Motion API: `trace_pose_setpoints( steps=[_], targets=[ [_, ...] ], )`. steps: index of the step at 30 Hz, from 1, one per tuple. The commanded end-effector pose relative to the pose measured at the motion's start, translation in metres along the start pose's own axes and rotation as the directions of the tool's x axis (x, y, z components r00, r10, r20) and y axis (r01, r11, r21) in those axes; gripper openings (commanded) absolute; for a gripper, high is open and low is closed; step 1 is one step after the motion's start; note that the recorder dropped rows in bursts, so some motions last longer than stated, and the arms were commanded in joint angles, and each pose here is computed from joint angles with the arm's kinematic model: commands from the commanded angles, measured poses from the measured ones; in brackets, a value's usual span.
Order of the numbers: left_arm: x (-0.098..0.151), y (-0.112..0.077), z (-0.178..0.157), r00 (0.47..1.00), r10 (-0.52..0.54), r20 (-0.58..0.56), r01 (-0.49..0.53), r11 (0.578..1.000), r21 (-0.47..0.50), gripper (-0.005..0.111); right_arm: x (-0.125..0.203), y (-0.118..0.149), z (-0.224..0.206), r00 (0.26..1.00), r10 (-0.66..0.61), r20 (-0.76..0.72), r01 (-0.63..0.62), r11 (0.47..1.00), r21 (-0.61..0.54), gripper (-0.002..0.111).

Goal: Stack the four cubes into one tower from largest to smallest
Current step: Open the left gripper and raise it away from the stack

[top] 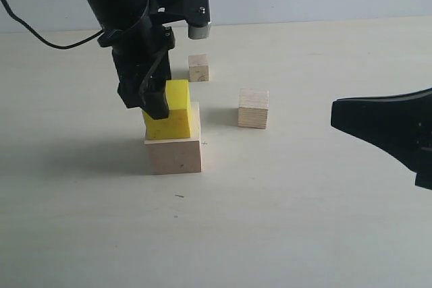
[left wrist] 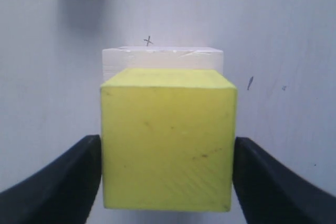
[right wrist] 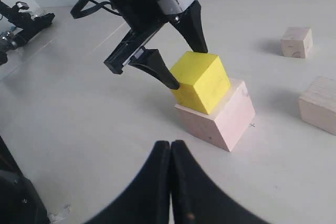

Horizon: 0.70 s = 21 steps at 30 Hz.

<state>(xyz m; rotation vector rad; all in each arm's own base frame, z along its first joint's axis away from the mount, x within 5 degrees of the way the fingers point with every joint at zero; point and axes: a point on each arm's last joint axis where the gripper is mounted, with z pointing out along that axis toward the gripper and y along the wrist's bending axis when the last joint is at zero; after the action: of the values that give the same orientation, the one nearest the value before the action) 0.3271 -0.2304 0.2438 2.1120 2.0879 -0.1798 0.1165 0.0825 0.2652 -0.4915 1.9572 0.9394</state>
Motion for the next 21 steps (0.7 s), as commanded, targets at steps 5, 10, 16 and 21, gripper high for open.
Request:
trace_pose_setpoints(
  steps=[5, 10, 16, 21],
  targets=[
    [-0.002, -0.008, -0.025, 1.0, -0.004, 0.027, 0.005, 0.999, -0.037, 0.068, -0.002, 0.001, 0.0, 1.0, -0.01, 0.004, 0.01, 1.0, -0.001, 0.0],
    [-0.001, -0.016, -0.049, 0.998, -0.019, 0.057, 0.023, 0.997, -0.077, 0.068, -0.002, 0.001, 0.0, 1.0, -0.01, 0.004, 0.01, 1.0, -0.001, 0.0],
    [0.001, -0.029, -0.084, 0.991, -0.064, 0.116, 0.08, 0.987, -0.143, 0.066, -0.002, 0.0, 0.0, 1.0, -0.01, 0.006, 0.009, 1.0, 0.003, 0.0],
    [0.003, -0.039, -0.108, 0.966, -0.186, 0.179, 0.216, 0.962, -0.168, 0.02, -0.004, -0.005, 0.0, 0.999, -0.012, 0.03, 0.01, 0.998, 0.062, 0.0]
  ],
)
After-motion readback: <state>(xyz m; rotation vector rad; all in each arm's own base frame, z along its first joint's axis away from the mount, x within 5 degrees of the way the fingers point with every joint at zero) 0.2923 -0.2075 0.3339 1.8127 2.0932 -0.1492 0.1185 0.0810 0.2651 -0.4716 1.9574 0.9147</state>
